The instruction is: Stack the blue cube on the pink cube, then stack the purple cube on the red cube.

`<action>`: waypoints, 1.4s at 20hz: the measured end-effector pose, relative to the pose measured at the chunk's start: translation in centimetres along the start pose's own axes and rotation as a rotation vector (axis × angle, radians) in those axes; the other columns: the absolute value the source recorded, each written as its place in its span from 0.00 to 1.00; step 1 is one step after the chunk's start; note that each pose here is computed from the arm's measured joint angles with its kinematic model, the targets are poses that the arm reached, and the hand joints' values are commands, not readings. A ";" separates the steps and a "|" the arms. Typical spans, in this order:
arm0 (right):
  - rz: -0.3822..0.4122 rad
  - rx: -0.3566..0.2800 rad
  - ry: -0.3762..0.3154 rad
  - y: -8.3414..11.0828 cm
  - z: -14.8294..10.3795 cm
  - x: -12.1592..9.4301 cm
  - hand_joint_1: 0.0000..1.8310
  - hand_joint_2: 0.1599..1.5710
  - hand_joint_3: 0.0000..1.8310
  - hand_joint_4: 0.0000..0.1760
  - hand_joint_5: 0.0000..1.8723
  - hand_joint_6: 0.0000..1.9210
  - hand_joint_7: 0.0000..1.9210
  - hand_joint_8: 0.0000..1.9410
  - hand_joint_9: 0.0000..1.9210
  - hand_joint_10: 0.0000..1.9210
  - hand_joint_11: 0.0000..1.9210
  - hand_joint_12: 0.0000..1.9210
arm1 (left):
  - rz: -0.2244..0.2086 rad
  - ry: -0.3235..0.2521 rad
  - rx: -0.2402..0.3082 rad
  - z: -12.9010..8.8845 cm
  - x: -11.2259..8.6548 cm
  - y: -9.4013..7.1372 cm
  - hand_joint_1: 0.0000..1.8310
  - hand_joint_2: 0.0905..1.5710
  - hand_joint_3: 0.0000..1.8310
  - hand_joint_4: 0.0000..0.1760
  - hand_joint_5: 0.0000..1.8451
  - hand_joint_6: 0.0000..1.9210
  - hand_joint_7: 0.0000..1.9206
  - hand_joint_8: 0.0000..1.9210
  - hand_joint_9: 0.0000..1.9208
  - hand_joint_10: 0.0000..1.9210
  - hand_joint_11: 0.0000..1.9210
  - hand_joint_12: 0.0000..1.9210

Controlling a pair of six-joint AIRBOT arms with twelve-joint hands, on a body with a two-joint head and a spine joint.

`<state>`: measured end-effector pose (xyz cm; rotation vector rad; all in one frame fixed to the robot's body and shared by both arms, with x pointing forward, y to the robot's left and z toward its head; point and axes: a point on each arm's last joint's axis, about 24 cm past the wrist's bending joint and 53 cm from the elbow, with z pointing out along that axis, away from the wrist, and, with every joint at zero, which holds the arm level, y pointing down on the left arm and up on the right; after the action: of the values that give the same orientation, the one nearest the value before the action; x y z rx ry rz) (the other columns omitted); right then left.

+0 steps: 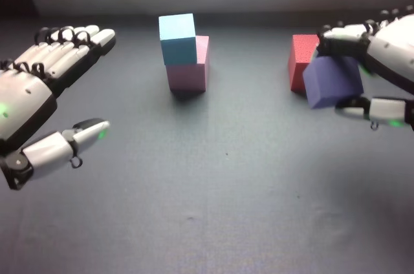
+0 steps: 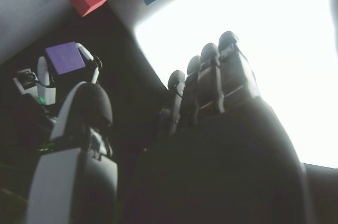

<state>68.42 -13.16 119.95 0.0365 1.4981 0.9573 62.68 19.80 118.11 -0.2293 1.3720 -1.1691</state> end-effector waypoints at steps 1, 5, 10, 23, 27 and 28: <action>-0.021 0.003 -0.014 0.1 0.9 -0.9 0.65 0.78 0.00 0.00 0.35 0.66 0.41 0.80 0.46 0.84 0.44 0.99 | -0.004 0.001 -0.006 -0.1 0.0 0.2 0.37 0.88 0.00 0.12 0.02 0.00 0.00 0.00 0.00 0.00 0.00 0.00; -0.091 0.055 -0.063 -0.6 3.8 -3.9 0.66 0.79 0.00 0.00 0.34 0.70 0.39 0.79 0.38 0.83 0.35 0.98 | -0.041 0.001 -0.036 -0.8 0.8 1.1 0.35 0.87 0.00 0.09 0.02 0.00 0.00 0.00 0.00 0.00 0.00 0.00; -0.122 0.108 -0.025 -1.4 6.2 -3.3 0.65 0.80 0.00 0.00 0.34 0.66 0.39 0.85 0.39 0.89 0.39 1.00 | -0.066 0.014 -0.044 -1.2 1.7 1.4 0.34 0.87 0.00 0.26 0.01 0.00 0.00 0.00 0.00 0.00 0.00 0.00; -0.020 0.217 0.037 -5.1 8.2 -1.2 0.65 0.79 0.00 0.00 0.33 0.66 0.41 0.82 0.44 0.83 0.43 0.95 | -0.117 0.000 -0.075 -1.7 2.2 2.7 0.30 0.86 0.00 0.45 0.01 0.00 0.00 0.00 0.00 0.00 0.01 0.01; -0.004 0.226 0.039 -5.3 8.4 -1.0 0.64 0.82 0.00 0.00 0.27 0.74 0.40 0.81 0.42 0.79 0.45 0.97 | -0.122 0.005 -0.064 -1.7 2.5 2.5 0.31 0.85 0.00 0.64 0.02 0.00 0.00 0.00 0.00 0.00 0.00 0.00; -0.004 0.227 0.039 -5.4 8.4 -1.0 0.70 0.78 0.00 0.00 0.22 0.46 0.37 0.75 0.42 0.74 0.42 0.95 | -0.122 0.004 -0.064 -1.7 2.4 2.5 0.29 0.85 0.00 0.66 0.01 0.00 0.00 0.00 0.00 0.00 0.00 0.00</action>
<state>78.37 -12.84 118.91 0.1796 1.6367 0.7846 61.99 19.94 114.32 -0.3606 1.4159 -1.2274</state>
